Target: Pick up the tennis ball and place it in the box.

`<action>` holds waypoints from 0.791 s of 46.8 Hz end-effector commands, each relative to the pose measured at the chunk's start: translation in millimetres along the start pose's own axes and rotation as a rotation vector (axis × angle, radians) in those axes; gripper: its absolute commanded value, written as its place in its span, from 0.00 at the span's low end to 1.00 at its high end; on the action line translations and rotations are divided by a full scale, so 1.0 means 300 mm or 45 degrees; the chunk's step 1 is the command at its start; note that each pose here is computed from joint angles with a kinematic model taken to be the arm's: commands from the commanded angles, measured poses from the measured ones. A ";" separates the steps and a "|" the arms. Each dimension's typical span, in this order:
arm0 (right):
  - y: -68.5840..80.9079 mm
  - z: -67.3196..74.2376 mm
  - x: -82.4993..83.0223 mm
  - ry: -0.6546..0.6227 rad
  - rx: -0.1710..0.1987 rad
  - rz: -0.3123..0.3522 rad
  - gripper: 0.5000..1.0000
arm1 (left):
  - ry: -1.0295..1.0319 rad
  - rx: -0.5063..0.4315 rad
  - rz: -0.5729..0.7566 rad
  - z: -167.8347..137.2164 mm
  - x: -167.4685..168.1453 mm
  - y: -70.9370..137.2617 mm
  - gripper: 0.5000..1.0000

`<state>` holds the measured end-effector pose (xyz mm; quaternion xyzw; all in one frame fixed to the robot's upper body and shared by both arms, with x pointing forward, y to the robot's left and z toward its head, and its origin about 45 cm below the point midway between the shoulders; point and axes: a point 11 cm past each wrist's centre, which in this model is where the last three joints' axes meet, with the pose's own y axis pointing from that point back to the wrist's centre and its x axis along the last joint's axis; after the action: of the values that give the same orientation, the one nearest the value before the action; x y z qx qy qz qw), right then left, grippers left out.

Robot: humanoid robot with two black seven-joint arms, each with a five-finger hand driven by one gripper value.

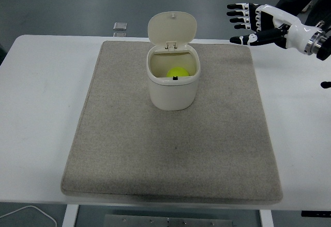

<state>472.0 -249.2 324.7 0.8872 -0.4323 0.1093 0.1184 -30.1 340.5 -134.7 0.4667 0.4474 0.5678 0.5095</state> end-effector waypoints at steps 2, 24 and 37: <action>-0.018 0.028 0.012 -0.119 0.004 0.073 0.84 | -0.001 0.000 0.000 0.000 0.000 0.000 0.98; -0.035 0.157 0.040 -0.610 -0.061 0.330 0.84 | 0.001 0.000 0.000 0.000 0.000 0.000 0.98; -0.011 0.201 0.056 -0.776 -0.037 0.427 0.84 | -0.001 0.000 0.000 0.000 0.000 0.000 0.98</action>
<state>490.7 -275.8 274.8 0.7973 -0.5838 -0.1511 -0.0268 -30.2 340.5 -134.7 0.4666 0.4475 0.5680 0.5093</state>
